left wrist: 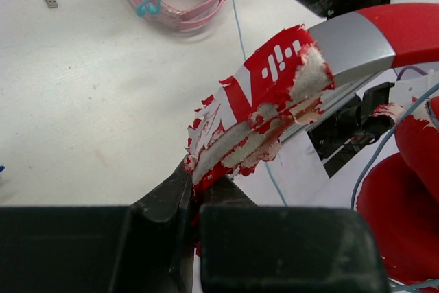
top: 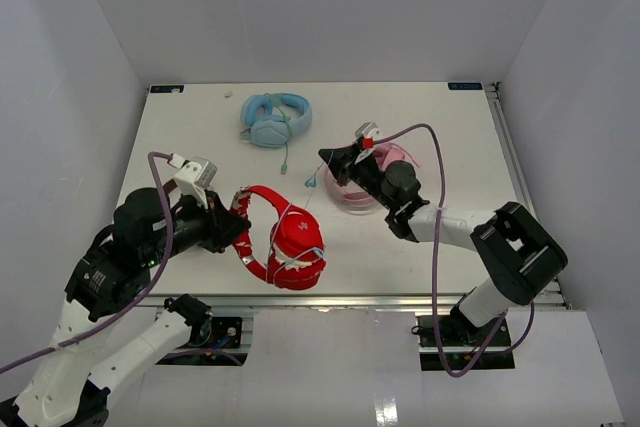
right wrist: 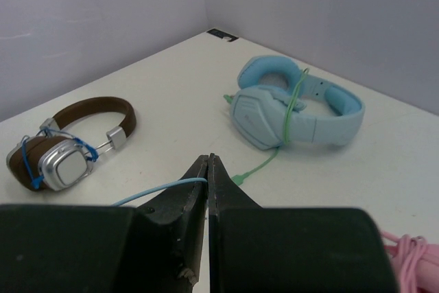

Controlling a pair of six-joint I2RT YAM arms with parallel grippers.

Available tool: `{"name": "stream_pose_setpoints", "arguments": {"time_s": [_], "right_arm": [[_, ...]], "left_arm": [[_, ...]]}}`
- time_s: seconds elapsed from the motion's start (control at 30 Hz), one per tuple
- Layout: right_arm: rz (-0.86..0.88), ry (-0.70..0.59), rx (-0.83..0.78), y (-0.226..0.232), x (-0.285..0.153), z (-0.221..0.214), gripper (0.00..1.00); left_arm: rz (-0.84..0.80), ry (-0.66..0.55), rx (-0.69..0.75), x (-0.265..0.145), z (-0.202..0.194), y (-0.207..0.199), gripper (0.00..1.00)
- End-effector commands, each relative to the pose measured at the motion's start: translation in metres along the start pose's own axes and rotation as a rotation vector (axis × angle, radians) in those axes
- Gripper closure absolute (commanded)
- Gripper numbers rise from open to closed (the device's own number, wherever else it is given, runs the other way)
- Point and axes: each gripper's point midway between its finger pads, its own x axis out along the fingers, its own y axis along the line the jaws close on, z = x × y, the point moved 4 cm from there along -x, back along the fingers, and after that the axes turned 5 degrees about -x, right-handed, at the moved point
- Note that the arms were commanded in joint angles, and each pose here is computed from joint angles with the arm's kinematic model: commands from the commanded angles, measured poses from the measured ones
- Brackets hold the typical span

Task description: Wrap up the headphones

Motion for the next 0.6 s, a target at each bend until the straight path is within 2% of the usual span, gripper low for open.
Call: {"name": "stream_pose_setpoints", "arguments": {"time_s": [0.0, 0.27, 0.57], "right_arm": [[-0.072, -0.045, -0.071, -0.017, 0.011, 0.043, 0.92], [-0.106, -0.069, -0.138, -0.03, 0.016, 0.092, 0.92], [-0.138, -0.083, -0.221, -0.038, 0.009, 0.13, 0.92]], "left_arm": [[-0.106, 0.008, 0.06, -0.001, -0.003, -0.011, 1.0], [-0.09, 0.102, 0.104, 0.017, -0.023, 0.003, 1.0], [-0.001, 0.12, 0.097, 0.032, -0.023, 0.017, 1.0]]}}
